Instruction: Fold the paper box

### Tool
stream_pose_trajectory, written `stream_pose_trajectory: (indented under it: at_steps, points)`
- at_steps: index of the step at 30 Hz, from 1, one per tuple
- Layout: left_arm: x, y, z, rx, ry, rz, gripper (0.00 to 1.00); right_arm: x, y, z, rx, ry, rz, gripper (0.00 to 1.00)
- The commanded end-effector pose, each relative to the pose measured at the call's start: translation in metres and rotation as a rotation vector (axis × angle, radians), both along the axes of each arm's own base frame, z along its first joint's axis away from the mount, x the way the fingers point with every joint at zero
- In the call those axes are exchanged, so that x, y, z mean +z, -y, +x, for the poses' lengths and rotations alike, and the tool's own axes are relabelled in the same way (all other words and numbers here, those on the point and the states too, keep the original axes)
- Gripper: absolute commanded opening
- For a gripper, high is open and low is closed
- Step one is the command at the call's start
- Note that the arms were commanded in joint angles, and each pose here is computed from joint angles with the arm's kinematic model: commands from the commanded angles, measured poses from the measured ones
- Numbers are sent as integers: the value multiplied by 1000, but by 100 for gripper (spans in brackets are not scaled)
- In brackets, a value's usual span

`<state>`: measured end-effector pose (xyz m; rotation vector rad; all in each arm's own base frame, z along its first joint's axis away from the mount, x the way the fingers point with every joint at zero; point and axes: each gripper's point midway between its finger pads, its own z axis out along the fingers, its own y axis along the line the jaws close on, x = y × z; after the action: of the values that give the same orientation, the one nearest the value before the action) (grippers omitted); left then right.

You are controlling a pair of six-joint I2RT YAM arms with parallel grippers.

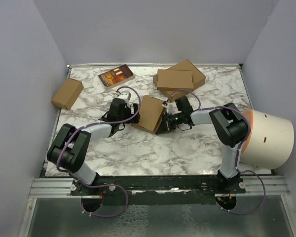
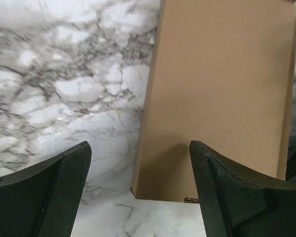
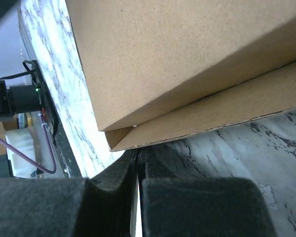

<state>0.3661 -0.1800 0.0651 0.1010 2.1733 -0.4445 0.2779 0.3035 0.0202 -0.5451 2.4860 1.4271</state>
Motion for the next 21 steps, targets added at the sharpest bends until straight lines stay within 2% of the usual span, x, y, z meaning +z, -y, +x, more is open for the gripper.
stream_pose_trajectory:
  at_steps: [1, 8, 12, 21]
  points:
    - [-19, 24, -16, -108, -128, -80, 81, -9, 1, 8, -3, 34, -57, 2]
    - [-39, 36, -37, -154, -231, -151, 46, 3, -1, 11, -2, 86, -114, 2]
    - [-43, 40, -52, -138, -262, -179, 43, 7, 2, 9, -25, 80, -147, 2]
    - [-47, 51, -78, -62, -332, -227, 43, 9, 1, 2, -48, -37, -182, 3]
